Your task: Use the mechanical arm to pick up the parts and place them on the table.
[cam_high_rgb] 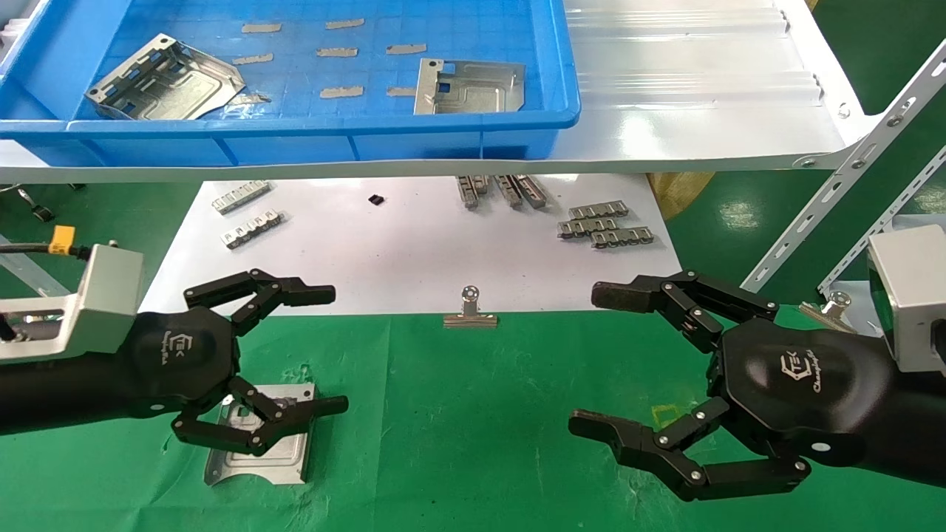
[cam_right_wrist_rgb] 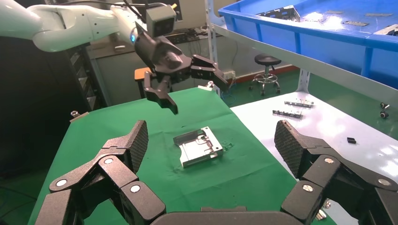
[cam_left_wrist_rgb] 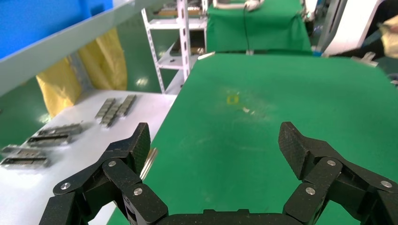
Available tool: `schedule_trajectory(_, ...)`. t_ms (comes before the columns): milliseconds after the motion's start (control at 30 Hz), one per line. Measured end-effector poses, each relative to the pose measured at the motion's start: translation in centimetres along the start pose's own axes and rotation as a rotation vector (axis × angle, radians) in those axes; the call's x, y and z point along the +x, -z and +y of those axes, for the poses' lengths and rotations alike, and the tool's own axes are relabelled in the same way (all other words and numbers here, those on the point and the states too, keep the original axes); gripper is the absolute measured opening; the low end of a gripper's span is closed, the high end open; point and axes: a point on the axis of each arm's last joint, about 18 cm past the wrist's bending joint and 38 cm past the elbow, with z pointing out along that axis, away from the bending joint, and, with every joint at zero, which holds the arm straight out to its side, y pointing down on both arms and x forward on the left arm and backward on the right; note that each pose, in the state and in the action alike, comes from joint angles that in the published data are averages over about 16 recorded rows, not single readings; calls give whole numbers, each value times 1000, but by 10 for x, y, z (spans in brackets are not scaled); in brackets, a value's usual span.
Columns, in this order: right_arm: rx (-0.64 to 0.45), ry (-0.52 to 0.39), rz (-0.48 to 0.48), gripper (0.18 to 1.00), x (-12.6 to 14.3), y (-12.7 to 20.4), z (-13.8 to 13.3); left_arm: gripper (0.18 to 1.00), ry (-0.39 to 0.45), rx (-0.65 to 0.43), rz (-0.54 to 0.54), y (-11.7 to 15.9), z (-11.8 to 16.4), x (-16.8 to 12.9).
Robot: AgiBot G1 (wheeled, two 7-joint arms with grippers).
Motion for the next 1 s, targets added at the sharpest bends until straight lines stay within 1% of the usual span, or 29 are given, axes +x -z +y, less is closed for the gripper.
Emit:
schedule_trajectory(533,0,0,0,1001,0,0,0,1001,65,98,60,1,-34,41)
schedule_trajectory(767,0,0,0,1001,0,0,0,1001,83,124,90,3,-47,58)
schedule_trajectory(1000,0,0,0,1001,0,0,0,1001,90,133,105,3,-53,66)
